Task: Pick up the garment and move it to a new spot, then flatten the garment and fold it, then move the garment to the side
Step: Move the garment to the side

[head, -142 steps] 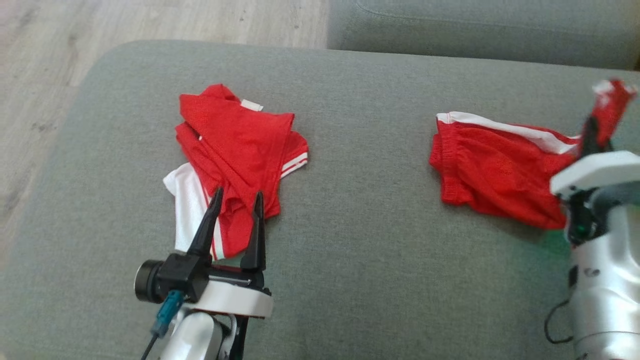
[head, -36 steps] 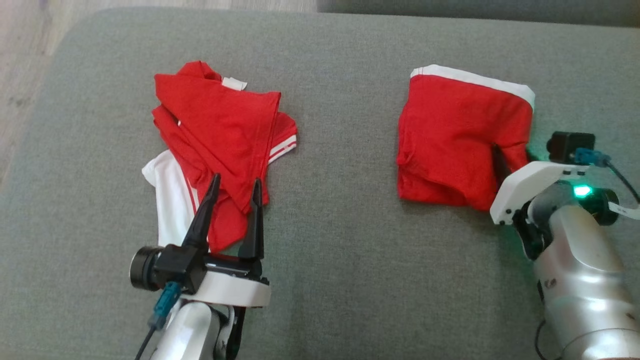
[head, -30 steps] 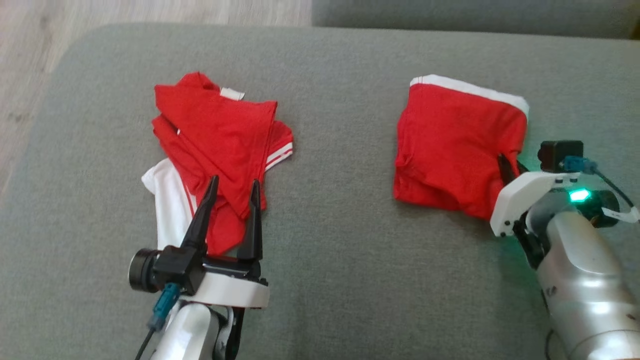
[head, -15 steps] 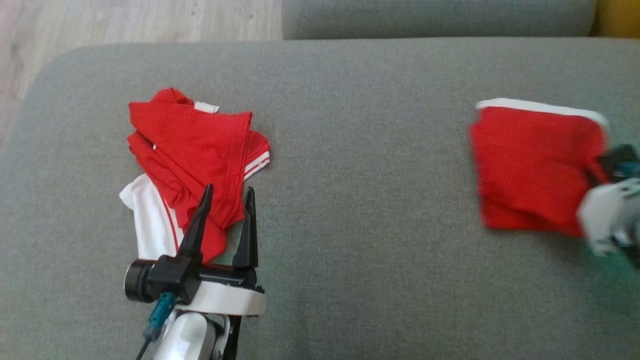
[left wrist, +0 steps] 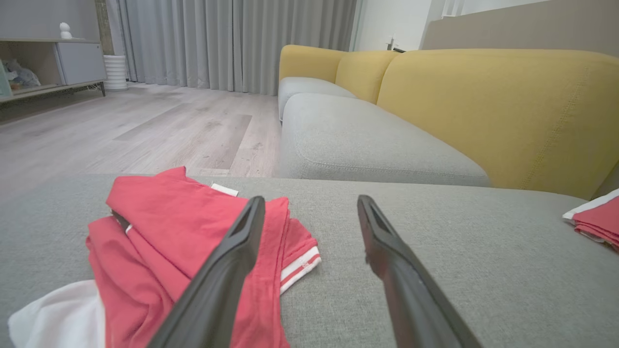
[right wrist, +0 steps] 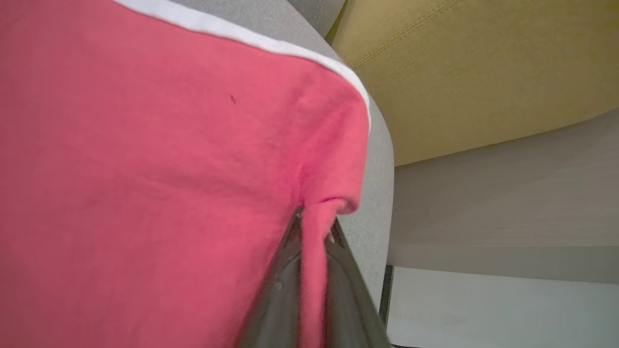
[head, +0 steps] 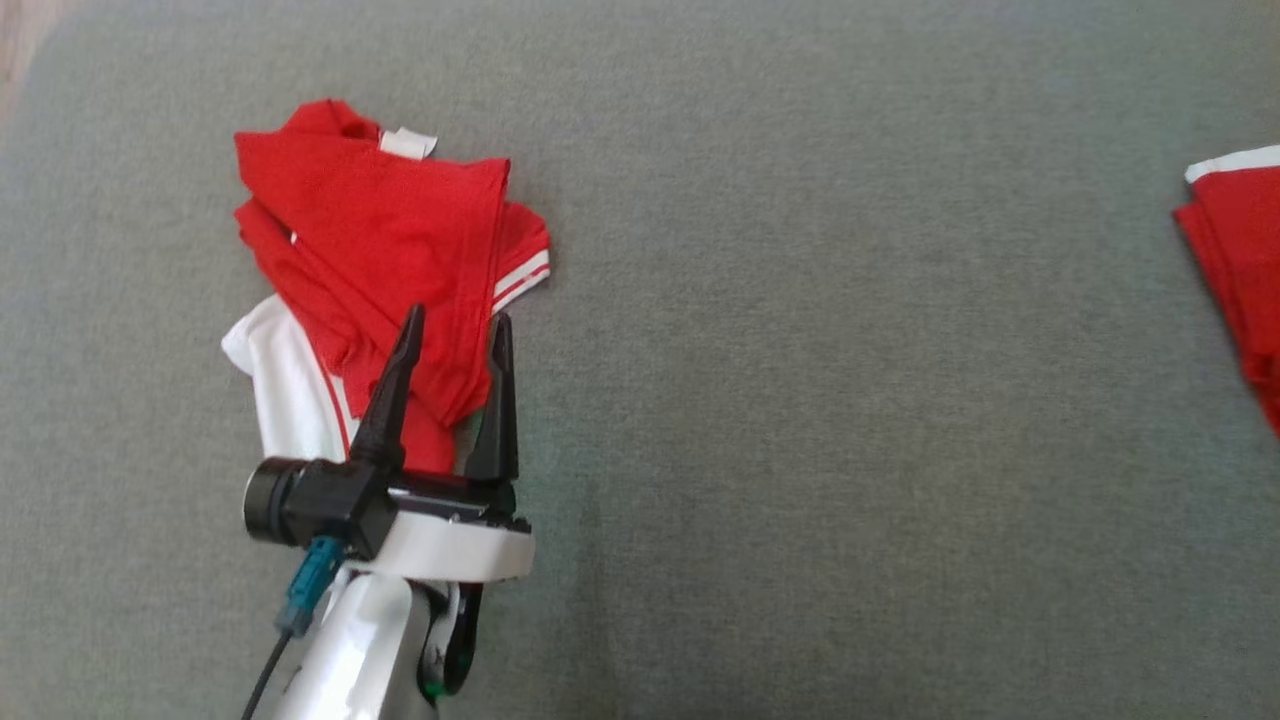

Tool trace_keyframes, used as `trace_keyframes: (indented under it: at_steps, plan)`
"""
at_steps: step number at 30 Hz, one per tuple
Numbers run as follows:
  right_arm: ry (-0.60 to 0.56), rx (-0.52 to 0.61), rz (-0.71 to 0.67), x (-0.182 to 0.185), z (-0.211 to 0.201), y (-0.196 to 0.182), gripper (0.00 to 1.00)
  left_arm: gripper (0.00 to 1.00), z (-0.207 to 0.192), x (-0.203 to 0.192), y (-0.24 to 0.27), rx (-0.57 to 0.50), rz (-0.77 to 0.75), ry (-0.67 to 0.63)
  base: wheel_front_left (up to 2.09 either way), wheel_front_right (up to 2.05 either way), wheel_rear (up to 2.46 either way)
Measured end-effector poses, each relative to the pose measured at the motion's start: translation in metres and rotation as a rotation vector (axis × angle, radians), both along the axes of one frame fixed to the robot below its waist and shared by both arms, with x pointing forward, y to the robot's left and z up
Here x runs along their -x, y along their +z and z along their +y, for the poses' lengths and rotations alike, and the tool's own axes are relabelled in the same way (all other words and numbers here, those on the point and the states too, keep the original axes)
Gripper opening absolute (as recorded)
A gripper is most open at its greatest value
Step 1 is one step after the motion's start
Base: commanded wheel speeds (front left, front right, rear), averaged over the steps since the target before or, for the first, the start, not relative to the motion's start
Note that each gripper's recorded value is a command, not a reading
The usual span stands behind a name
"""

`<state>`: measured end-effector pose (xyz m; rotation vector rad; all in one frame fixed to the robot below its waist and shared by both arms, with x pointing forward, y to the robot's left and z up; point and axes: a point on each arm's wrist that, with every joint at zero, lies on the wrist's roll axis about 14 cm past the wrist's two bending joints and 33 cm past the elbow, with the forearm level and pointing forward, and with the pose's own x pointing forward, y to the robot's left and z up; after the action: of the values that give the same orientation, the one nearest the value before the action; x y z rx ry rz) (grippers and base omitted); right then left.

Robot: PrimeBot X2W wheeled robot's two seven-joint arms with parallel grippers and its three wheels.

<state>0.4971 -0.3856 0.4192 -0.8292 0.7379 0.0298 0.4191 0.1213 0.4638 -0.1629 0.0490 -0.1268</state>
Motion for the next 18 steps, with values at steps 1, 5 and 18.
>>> trace_keyframes:
  at_steps: [1,5,18]
  plan:
    - [0.001,0.000,0.005,-0.002,0.001,-0.003,0.00,1.00,0.001,-0.001,-0.001,0.003,0.002,0.002,0.00,0.00,0.00]
    - [-0.013,-0.002,0.015,-0.007,0.001,-0.010,0.00,1.00,0.004,-0.004,-0.004,-0.002,0.008,0.011,0.00,0.00,0.00]
    - [-0.081,-0.118,-0.145,-0.004,0.018,0.026,1.00,1.00,0.000,0.002,0.023,0.001,-0.061,0.003,0.00,0.00,0.00]
